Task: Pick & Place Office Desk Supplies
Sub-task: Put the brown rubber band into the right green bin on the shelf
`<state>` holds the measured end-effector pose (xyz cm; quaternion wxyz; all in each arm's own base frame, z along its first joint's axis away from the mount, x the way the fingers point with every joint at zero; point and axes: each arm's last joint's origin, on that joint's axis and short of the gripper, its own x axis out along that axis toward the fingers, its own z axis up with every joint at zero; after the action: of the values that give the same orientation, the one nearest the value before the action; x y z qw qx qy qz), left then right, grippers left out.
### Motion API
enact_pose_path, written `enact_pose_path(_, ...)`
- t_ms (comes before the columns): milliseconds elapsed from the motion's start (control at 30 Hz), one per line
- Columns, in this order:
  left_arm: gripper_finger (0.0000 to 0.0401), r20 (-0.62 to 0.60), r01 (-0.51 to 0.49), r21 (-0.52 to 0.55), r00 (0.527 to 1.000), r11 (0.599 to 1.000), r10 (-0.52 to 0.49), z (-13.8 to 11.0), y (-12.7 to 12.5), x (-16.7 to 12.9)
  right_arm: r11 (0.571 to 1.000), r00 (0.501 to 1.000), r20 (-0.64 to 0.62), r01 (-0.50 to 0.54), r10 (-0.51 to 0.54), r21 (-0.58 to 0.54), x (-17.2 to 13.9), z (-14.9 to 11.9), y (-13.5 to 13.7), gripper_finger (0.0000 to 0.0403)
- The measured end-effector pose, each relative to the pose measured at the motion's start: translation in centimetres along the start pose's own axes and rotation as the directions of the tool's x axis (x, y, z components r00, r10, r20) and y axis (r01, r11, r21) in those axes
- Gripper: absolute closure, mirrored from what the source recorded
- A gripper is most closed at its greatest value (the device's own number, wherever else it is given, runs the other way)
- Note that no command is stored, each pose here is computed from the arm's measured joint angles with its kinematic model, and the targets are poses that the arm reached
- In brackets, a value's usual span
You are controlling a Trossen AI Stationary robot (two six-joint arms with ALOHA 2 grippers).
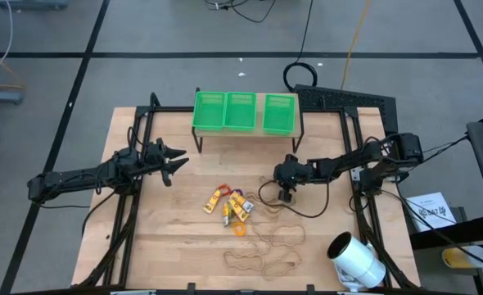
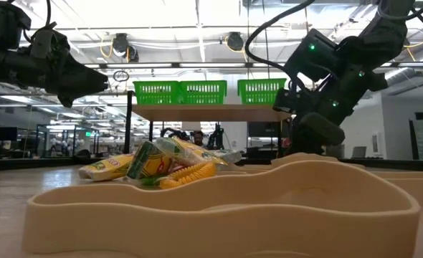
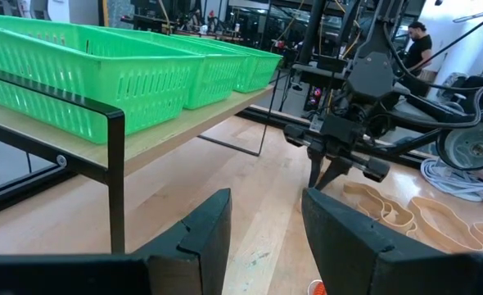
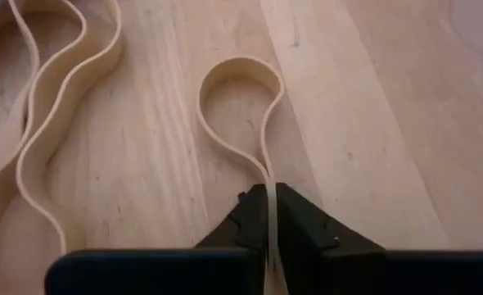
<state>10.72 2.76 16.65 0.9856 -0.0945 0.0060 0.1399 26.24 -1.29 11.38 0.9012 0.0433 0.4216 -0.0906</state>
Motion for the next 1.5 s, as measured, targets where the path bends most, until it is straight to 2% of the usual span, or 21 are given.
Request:
enact_pose_path(67, 0.0242, 0.0, 0.0, 0.0, 1.0, 1.0, 0.0, 0.0, 0.0, 0.0, 1.0, 0.999, 0.051, -0.019, 0.019, 0.004, -0.4, 0.5, 0.1, 0.0393)
enact_pose_path(133, 0.0242, 0.0, 0.0, 0.0, 1.0, 1.0, 0.0, 0.0, 0.0, 0.0, 0.999, 0.987, 0.156, -0.047, 0.047, 0.001, -1.4, 1.7, 0.2, 0.0398)
enact_pose_path(300, 0.0242, 0.0, 0.0, 0.0, 1.0, 1.0, 0.0, 0.0, 0.0, 0.0, 0.997, 0.906, 0.415, -0.075, 0.078, -0.022, -4.7, 4.6, 0.2, 0.0396)
enact_pose_path(467, 0.0242, -0.001, 0.0, 0.0, 1.0, 1.0, 0.0, 0.0, 0.0, 0.0, 0.997, 0.726, 0.683, -0.064, 0.077, -0.044, -9.2, 7.8, -0.1, 0.0398)
enact_pose_path(567, 0.0242, 0.0, 0.001, 0.0, 1.0, 1.0, -0.001, 0.0, 0.0, 0.0, 0.998, 0.574, 0.817, -0.061, 0.053, -0.022, -11.7, 9.3, -0.7, 0.0397)
enact_pose_path(633, 0.0242, 0.0, 0.0, 0.0, 1.0, 1.0, 0.0, 0.0, 0.0, 0.0, 1.0, 0.47, 0.883, -0.029, 0.005, 0.01, -13.2, 9.9, -1.3, 0.0398)
enact_pose_path(700, 0.0242, 0.0, 0.001, 0.0, 1.0, 1.0, -0.001, 0.0, 0.0, 0.0, 0.997, 0.418, 0.905, 0.037, -0.081, 0.072, -14.1, 10.2, -2.0, 0.0399)
enact_pose_path(800, 0.0242, 0.0, 0.001, 0.0, 1.0, 1.0, -0.001, 0.0, 0.0, 0.0, 0.97, 0.404, 0.885, 0.158, -0.232, 0.183, -14.3, 10.1, -3.4, 0.0398)
enact_pose_path(900, 0.0242, 0.0, 0.0, 0.0, 1.0, 1.0, 0.0, 0.0, 0.0, 0.0, 0.925, 0.382, 0.848, 0.243, -0.368, 0.292, -14.2, 10.0, -5.2, 0.0397)
enact_pose_path(1100, 0.0242, 0.0, 0.0, 0.0, 1.0, 1.0, 0.0, 0.0, 0.0, 0.0, 0.877, 0.397, 0.784, 0.272, -0.477, 0.396, -13.5, 11.0, -8.5, 0.0398)
enact_pose_path(1167, 0.0242, 0.0, 0.0, 0.0, 1.0, 1.0, 0.0, 0.0, 0.0, 0.0, 0.862, 0.436, 0.746, 0.316, -0.503, 0.396, -13.5, 11.8, -9.3, 0.0398)
enact_pose_path(1300, 0.0242, 0.0, 0.001, 0.0, 1.0, 1.0, -0.001, 0.0, 0.0, 0.0, 0.847, 0.568, 0.628, 0.344, -0.532, 0.406, -12.4, 12.2, -10.5, 0.0397)
enact_pose_path(1400, 0.0242, 0.0, 0.0, 0.0, 1.0, 1.0, 0.0, 0.0, 0.0, 0.0, 0.846, 0.603, 0.594, 0.357, -0.533, 0.396, -11.4, 11.9, -10.6, 0.0397)
enact_pose_path(1500, 0.0242, 0.0, 0.0, 0.0, 1.0, 1.0, 0.0, 0.0, 0.0, 0.0, 0.847, 0.616, 0.582, 0.358, -0.531, 0.393, -11.0, 11.7, -10.6, 0.0397)
